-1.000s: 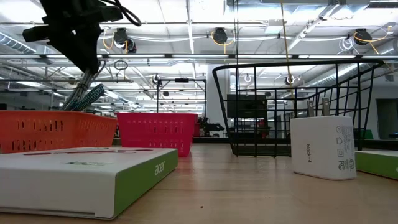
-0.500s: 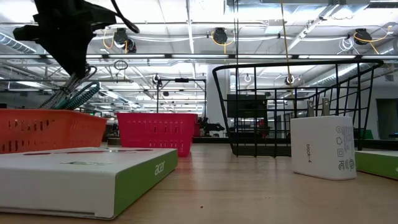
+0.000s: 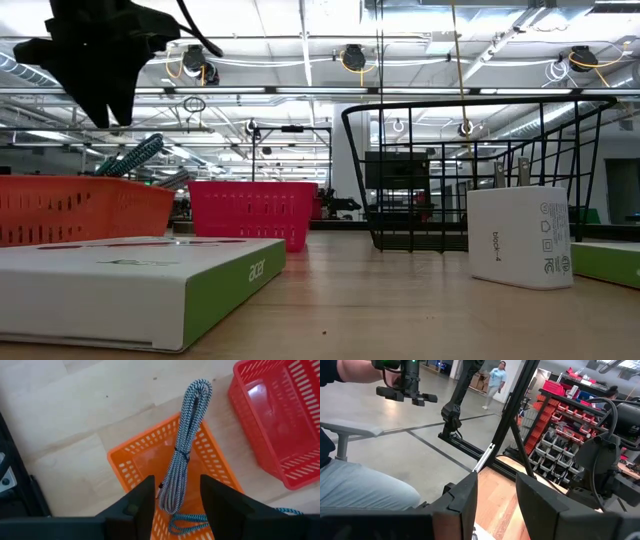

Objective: Pick and place items into bin
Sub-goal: Put the left charger adapter into the red bin

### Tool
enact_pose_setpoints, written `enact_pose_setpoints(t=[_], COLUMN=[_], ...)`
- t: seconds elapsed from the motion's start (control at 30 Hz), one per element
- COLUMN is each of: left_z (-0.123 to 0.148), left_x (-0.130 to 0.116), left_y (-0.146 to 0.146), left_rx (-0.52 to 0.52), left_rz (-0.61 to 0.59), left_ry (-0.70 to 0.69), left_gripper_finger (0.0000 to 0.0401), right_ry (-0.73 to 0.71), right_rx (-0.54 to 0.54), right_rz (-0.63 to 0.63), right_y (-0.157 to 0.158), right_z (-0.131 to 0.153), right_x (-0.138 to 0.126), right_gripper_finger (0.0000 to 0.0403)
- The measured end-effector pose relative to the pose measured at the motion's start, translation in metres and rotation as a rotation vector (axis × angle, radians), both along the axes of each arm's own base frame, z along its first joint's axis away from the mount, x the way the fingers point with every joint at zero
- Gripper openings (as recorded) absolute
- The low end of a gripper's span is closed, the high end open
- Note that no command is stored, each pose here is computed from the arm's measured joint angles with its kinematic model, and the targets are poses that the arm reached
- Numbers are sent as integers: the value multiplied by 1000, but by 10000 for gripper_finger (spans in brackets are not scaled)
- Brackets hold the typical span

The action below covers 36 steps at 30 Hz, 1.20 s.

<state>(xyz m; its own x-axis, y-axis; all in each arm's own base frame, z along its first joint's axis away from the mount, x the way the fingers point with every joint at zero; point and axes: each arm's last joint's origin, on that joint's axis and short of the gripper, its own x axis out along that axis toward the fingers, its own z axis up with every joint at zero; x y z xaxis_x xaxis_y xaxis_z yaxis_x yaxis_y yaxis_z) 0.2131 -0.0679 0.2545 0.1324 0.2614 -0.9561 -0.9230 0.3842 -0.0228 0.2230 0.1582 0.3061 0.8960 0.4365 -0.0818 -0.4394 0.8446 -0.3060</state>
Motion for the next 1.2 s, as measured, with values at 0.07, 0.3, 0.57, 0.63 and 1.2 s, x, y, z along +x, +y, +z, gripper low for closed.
enact_pose_setpoints(t=[0.07, 0.3, 0.57, 0.63, 1.2], left_z=[0, 0, 5, 9, 39], left_x=[0, 3, 17, 22, 39], left_y=[0, -3, -26, -35, -93], left_rx=[-7, -19, 28, 27, 226], left_rz=[0, -23, -159, -215, -577], left_ry=[3, -33, -262, -348, -809], left_gripper_finger=[178, 203, 193, 192, 198], right_ry=[0, 2, 13, 13, 84], right_rx=[0, -2, -9, -9, 33], right_rz=[0, 0, 0, 0, -20], right_y=[0, 0, 0, 0, -1], right_z=[0, 0, -2, -2, -6], right_x=[0, 0, 0, 0, 0], right_gripper_finger=[128, 128, 128, 128, 128])
